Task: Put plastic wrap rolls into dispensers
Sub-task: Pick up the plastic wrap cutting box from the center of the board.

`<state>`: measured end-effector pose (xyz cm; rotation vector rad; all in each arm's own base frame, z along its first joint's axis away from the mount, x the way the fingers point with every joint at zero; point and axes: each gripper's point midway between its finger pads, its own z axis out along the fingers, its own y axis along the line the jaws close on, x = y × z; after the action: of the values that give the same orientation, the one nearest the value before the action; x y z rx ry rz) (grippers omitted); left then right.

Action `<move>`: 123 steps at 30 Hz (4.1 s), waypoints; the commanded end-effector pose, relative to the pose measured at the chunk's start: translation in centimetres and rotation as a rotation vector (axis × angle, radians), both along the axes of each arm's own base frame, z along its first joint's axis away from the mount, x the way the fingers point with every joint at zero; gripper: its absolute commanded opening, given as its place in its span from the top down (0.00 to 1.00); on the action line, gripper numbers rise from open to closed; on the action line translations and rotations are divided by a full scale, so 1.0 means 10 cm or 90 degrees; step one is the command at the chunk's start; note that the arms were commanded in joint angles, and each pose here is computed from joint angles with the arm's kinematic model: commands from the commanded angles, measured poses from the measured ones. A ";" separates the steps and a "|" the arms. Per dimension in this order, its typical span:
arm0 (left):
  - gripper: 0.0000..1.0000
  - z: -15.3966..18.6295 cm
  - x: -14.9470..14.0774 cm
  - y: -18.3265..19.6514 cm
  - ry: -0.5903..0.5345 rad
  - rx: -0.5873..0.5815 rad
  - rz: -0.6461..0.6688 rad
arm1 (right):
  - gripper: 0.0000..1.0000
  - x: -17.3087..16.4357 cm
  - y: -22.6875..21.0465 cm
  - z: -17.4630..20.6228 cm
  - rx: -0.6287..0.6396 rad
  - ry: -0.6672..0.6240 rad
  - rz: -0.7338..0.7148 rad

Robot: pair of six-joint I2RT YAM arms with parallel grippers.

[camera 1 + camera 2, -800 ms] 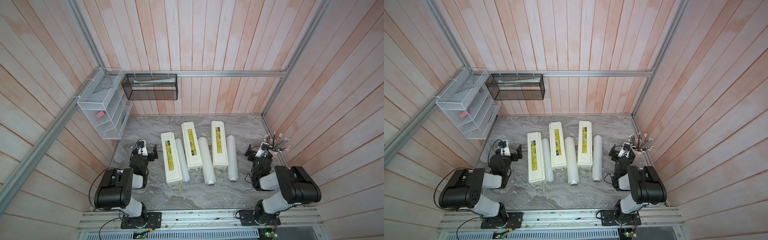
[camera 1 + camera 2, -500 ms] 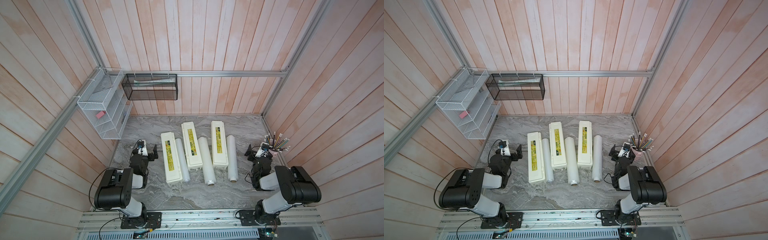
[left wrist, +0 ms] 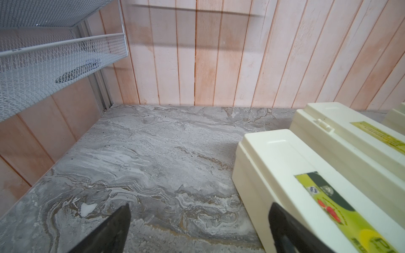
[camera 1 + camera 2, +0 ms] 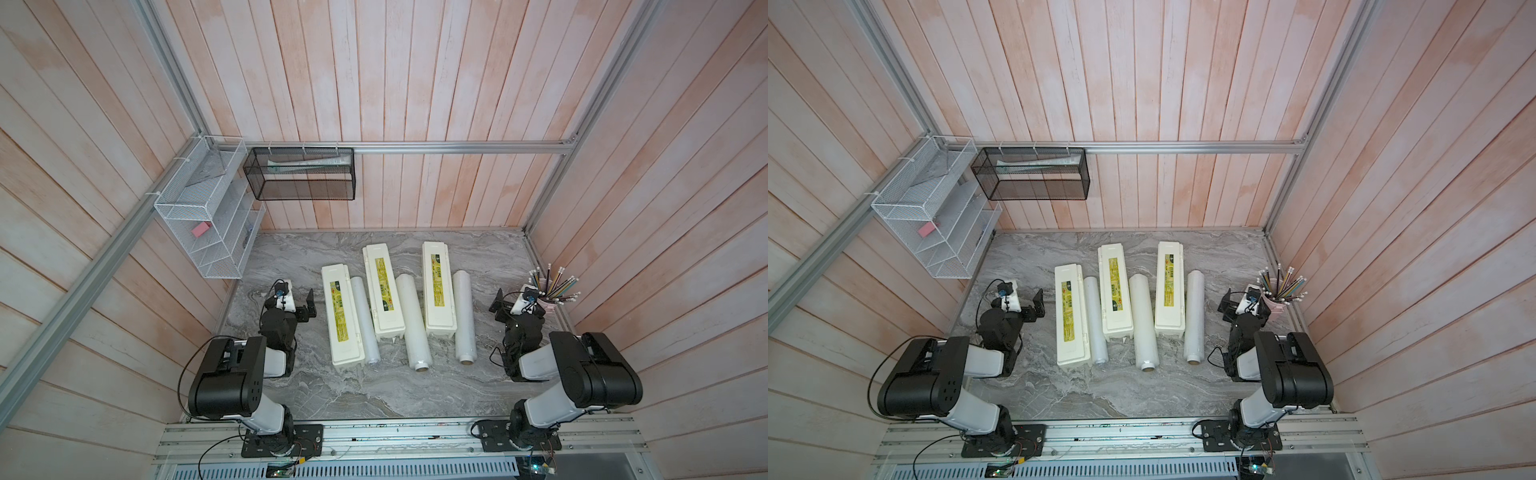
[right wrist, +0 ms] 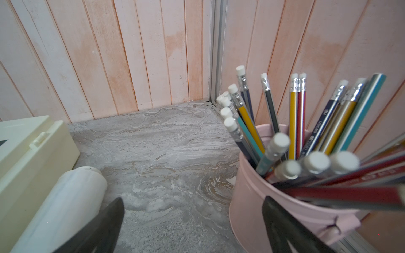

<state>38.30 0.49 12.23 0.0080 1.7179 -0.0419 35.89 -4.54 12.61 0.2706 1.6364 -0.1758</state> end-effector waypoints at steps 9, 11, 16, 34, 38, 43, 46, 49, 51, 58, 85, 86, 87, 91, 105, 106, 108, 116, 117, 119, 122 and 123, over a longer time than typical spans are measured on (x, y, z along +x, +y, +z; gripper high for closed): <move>0.00 0.23 0.13 0.08 -0.001 0.001 0.047 | 0.02 0.09 0.03 0.22 -0.023 -0.011 -0.008; 0.00 0.29 0.19 0.07 0.023 0.013 0.055 | 0.02 0.11 0.04 0.33 -0.028 -0.005 -0.014; 0.00 0.62 0.27 0.11 0.043 -0.053 0.107 | 0.02 0.15 0.12 0.58 -0.037 0.032 -0.052; 0.00 0.92 -0.05 -1.25 0.229 -0.146 -0.127 | 0.02 0.28 1.44 0.31 0.242 0.425 0.191; 0.00 0.86 -0.19 -1.55 0.260 -0.150 -0.192 | 0.02 0.33 1.71 0.18 0.210 0.468 0.211; 0.00 0.81 -0.36 -1.84 0.278 -0.135 -0.244 | 0.02 0.39 2.00 0.07 0.200 0.501 0.233; 0.00 0.79 -0.44 -2.02 0.283 -0.130 -0.274 | 0.02 0.41 2.10 -0.03 0.196 0.526 0.239; 0.00 0.76 -0.51 -2.15 0.289 -0.121 -0.298 | 0.02 0.41 2.20 -0.12 0.188 0.545 0.243; 0.00 0.75 -0.55 -2.24 0.292 -0.116 -0.314 | 0.02 0.40 2.26 -0.19 0.179 0.558 0.245; 0.00 0.72 -0.62 -2.43 0.294 -0.114 -0.351 | 0.02 0.36 2.30 -0.39 0.153 0.622 0.223; 0.00 0.71 -0.74 -2.80 0.295 -0.091 -0.446 | 0.02 0.26 2.18 -0.66 0.077 0.729 0.191; 0.00 0.71 -0.75 -2.81 0.295 -0.092 -0.450 | 0.03 0.27 2.19 -0.66 0.080 0.726 0.191; 0.00 0.72 -0.75 -2.83 0.292 -0.092 -0.452 | 0.04 0.29 2.19 -0.65 0.084 0.720 0.190; 0.00 0.76 -0.77 -2.91 0.274 -0.110 -0.465 | 0.14 0.38 2.18 -0.56 0.116 0.697 0.197; 0.00 1.00 -0.95 -3.55 0.102 0.015 -0.569 | 0.21 0.61 2.03 0.13 0.280 0.588 0.250; 0.00 1.01 -0.95 -3.58 0.083 0.027 -0.568 | 0.21 0.61 2.02 0.19 0.297 0.580 0.261; 0.00 1.02 -0.96 -3.65 0.045 0.053 -0.561 | 0.21 0.62 2.01 0.33 0.335 0.561 0.277; 0.00 1.07 -1.11 -3.97 -0.098 0.177 -0.548 | 0.22 0.57 1.96 0.80 0.439 0.502 0.329; 0.00 1.08 -1.11 -4.00 -0.111 0.186 -0.543 | 0.22 0.56 1.96 0.85 0.446 0.495 0.336; 0.00 1.06 -1.08 -4.05 -0.122 0.205 -0.542 | 0.22 0.53 1.97 0.94 0.460 0.485 0.348; 0.00 1.02 -1.06 -4.12 -0.140 0.244 -0.535 | 0.23 0.47 2.00 1.06 0.478 0.474 0.371; 0.00 1.01 -1.05 -4.13 -0.146 0.255 -0.531 | 0.23 0.45 2.01 1.10 0.484 0.471 0.377</move>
<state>26.86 -40.49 20.76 0.9977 1.4522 -0.4014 40.65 14.60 20.75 0.3312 2.4746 0.7924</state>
